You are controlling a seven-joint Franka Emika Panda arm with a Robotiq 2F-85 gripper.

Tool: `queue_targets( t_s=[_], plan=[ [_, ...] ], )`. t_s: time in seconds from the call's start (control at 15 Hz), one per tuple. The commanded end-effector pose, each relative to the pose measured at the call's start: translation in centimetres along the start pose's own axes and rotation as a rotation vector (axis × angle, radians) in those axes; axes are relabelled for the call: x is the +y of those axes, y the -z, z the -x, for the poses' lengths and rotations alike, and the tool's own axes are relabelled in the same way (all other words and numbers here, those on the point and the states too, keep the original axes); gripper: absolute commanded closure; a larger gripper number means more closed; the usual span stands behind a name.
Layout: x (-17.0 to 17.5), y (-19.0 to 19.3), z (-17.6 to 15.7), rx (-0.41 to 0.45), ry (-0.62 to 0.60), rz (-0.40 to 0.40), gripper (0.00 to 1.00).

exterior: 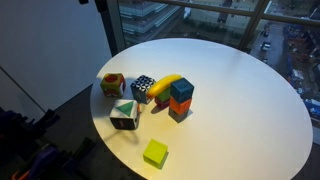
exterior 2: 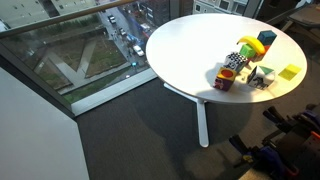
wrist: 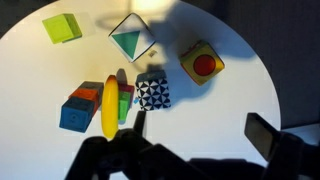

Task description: Put the blue block on the orange block

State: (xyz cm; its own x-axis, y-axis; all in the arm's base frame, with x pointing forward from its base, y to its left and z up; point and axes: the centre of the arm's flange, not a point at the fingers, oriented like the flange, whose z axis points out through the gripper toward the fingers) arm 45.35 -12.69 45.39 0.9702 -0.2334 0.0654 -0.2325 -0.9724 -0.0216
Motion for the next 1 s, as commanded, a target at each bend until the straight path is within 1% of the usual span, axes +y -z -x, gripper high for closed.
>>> queue_targets(
  t_s=[0.0, 0.2, 0.27, 0.33, 0.53, 0.93],
  plan=[
    [-0.5, 1.7, 1.7, 0.045, 0.059, -0.042, 0.0],
    [-0.8, 2.6, 2.5, 0.052, 0.09, -0.06, 0.0],
    [-0.7, 2.9, 2.8, 0.05, 0.091, -0.053, 0.0],
    [-0.7, 2.1, 1.4, 0.046, 0.067, -0.034, 0.0],
    [-0.7, 2.5, 2.0, 0.051, 0.07, -0.037, 0.0],
    [-0.7, 2.4, 2.0, 0.05, 0.072, -0.037, 0.0]
  ],
)
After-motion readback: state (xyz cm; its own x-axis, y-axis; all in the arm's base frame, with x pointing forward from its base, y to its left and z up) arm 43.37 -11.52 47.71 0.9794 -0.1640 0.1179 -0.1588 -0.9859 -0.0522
